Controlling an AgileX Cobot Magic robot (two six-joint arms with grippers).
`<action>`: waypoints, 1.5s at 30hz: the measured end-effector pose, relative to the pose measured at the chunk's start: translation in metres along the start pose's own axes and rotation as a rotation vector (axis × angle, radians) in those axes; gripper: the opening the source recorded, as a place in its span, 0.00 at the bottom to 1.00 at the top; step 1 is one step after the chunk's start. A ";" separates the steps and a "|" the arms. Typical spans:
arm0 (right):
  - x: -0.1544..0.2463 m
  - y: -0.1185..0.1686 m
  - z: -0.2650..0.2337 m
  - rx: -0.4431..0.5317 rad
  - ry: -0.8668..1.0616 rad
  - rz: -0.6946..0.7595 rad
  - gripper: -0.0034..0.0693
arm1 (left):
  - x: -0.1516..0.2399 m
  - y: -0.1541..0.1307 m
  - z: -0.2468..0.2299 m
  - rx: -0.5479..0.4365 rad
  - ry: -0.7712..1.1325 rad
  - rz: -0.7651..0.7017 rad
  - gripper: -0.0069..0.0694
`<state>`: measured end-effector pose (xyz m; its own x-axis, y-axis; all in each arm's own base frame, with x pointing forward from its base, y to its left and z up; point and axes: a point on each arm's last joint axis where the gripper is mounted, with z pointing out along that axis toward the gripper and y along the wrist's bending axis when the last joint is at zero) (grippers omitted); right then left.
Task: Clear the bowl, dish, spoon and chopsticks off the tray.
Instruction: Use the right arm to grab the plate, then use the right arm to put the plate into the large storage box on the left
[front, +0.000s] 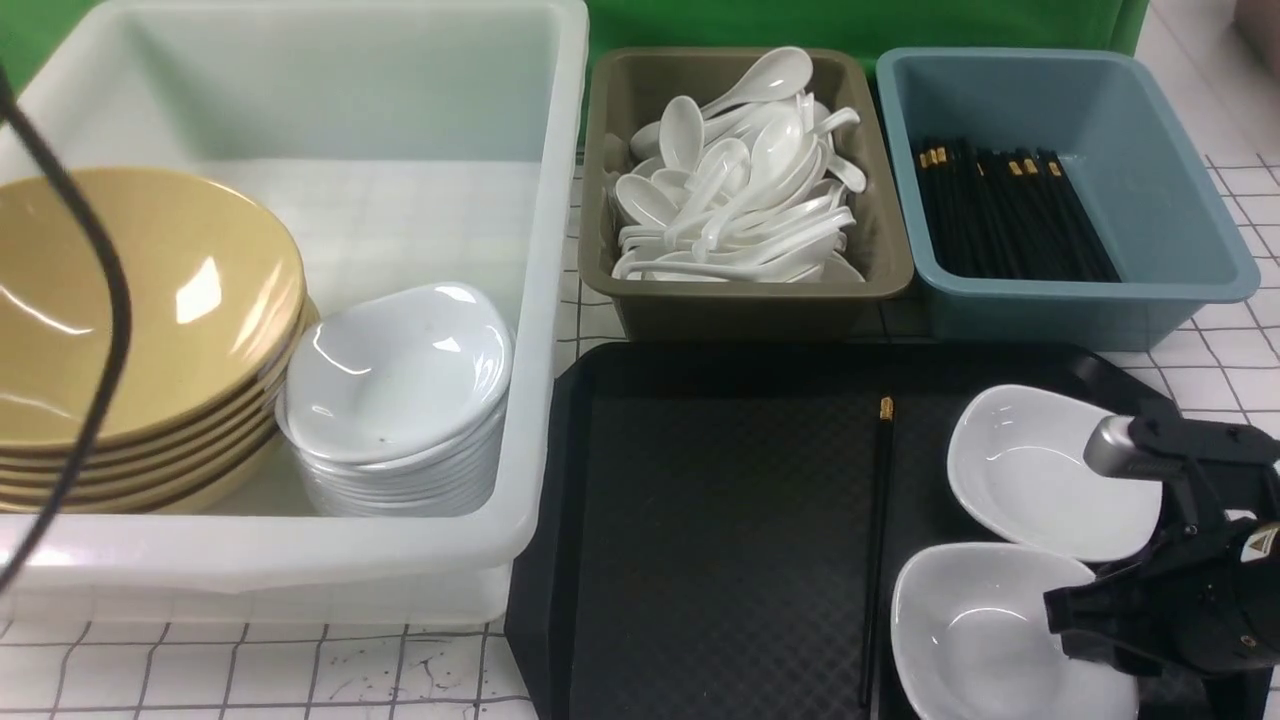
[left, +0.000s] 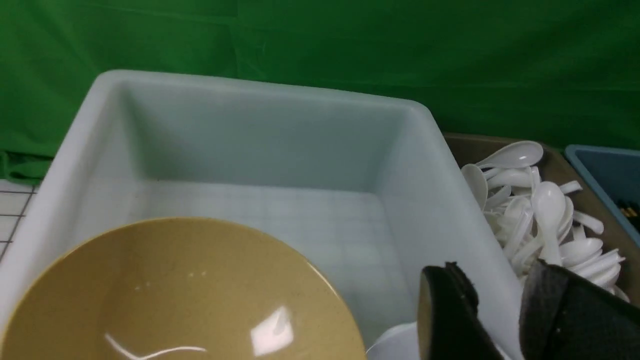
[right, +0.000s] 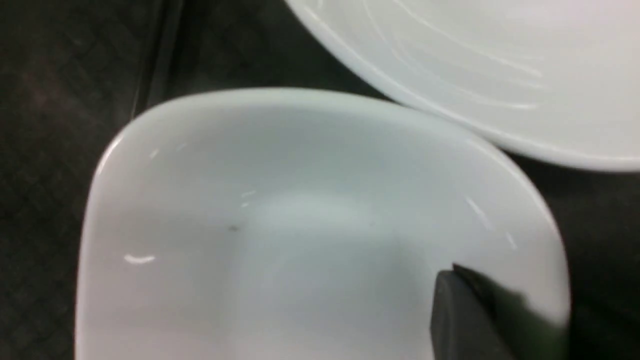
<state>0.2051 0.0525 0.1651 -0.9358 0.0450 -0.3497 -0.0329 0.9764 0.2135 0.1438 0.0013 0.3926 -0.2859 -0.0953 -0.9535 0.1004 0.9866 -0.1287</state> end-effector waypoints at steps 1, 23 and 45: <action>0.000 0.001 -0.003 -0.005 0.000 -0.012 0.29 | 0.003 -0.001 -0.005 -0.003 -0.007 0.012 0.24; -0.111 0.237 -0.093 -0.558 -0.353 -0.479 0.14 | 0.069 -0.011 -0.016 0.049 0.068 0.038 0.08; -0.161 0.245 -0.062 -0.380 -0.215 -0.472 0.73 | 0.093 -0.008 -0.005 0.039 0.098 0.127 0.08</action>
<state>0.3259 0.2719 0.3299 -0.7001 -0.2917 -0.6518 -0.5831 0.7603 0.2861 0.1114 -0.0147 0.3063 -0.3597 0.0453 -0.9320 0.1782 0.9838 -0.0209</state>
